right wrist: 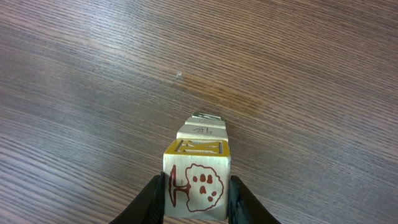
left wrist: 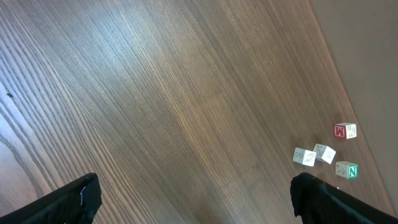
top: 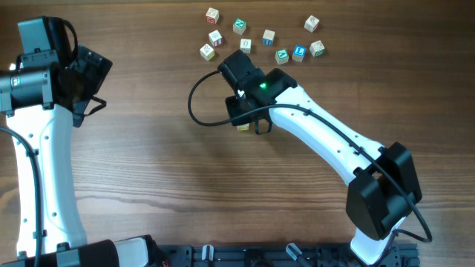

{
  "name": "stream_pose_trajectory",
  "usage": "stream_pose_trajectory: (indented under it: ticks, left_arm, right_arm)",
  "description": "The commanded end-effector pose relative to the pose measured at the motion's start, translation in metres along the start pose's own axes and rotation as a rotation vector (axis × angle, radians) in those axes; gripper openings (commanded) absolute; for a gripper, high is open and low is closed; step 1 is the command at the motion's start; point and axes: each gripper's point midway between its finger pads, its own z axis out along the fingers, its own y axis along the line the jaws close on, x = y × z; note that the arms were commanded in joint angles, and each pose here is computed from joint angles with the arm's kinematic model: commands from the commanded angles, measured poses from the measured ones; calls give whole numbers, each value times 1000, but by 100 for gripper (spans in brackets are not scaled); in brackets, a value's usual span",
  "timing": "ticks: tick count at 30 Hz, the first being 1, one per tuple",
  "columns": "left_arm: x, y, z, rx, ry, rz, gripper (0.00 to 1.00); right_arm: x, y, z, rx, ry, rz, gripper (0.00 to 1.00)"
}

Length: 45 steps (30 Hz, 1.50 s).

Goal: Form a tower

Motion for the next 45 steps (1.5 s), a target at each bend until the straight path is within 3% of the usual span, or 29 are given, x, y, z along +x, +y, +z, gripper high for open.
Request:
stream_pose_trajectory:
  ticks: [1,45]
  left_arm:
    - [-4,0,-6,10,-19,-12,100]
    - [-4,0,-6,10,-19,-12,100]
  right_arm:
    - [-5,-4,1,22,-8,-1,28]
    - [-14,-3,-25,4,-69,12,24]
